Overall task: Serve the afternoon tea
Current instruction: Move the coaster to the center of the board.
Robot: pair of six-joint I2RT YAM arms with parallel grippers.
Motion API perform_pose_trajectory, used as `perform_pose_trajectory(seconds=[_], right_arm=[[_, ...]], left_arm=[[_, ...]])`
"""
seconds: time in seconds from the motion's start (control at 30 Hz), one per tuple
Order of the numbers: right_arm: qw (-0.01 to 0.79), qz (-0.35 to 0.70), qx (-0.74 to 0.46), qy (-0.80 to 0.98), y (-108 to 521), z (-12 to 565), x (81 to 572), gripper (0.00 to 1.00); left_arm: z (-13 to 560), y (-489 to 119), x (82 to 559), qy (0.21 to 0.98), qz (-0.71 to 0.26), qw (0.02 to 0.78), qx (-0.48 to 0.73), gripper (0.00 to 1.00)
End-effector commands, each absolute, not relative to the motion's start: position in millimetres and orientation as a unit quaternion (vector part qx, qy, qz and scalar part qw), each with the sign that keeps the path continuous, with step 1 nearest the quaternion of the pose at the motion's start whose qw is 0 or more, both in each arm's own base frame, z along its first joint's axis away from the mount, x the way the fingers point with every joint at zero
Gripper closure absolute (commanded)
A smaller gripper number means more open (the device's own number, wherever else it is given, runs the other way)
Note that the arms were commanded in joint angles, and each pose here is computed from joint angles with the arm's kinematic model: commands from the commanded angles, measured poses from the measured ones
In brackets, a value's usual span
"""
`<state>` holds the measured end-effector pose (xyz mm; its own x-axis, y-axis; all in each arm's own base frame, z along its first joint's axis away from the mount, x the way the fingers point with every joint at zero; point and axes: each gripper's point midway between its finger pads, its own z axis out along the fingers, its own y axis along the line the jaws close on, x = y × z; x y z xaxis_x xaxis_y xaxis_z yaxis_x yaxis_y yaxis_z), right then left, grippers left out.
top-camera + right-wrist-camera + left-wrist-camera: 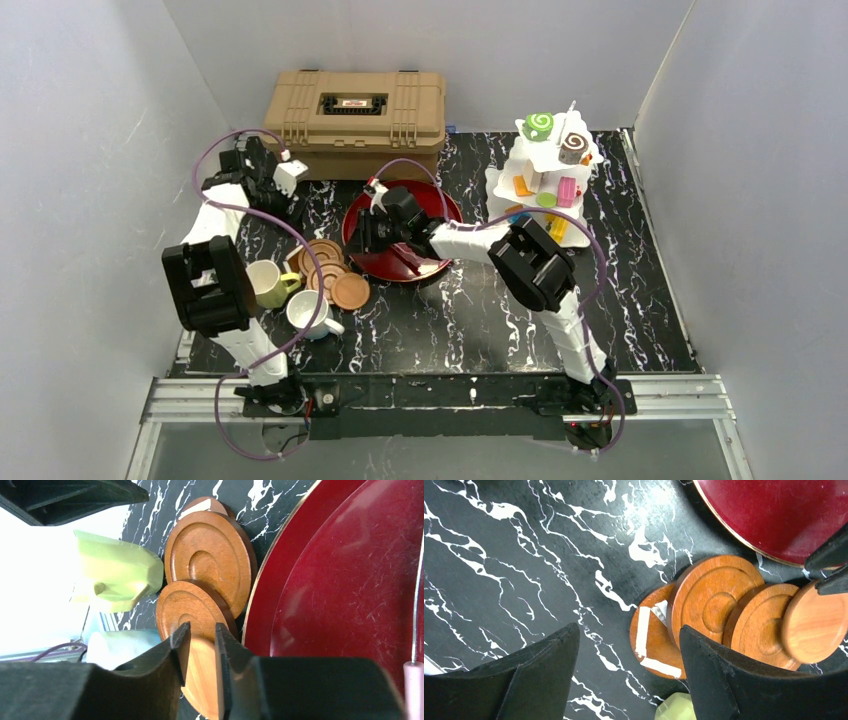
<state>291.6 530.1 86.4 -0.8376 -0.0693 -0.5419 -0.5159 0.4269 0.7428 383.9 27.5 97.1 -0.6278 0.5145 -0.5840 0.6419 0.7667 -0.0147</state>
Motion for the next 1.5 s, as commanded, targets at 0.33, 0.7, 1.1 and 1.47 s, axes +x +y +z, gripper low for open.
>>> perform_pose_trajectory(seconds=[0.33,0.7,1.1,1.47], right_arm=[[0.24,0.462,-0.234,0.821,499.5,99.4,241.9,0.27],[0.308,0.309,-0.407,0.803,491.2,84.5,216.4,0.41],[0.29,0.245,-0.44,0.814,472.8,41.4,196.0,0.43],[0.266,0.166,-0.41,0.856,392.5,22.7,181.1,0.51]], left_arm=[[93.1,21.5,353.7,0.893,-0.14,0.255,0.342,0.29],[123.1,31.5,363.2,0.911,-0.152,0.263,0.278,0.29],[149.0,35.7,361.6,0.91,-0.153,0.283,0.263,0.3],[158.8,32.0,359.8,0.906,-0.156,0.294,0.263,0.3]])
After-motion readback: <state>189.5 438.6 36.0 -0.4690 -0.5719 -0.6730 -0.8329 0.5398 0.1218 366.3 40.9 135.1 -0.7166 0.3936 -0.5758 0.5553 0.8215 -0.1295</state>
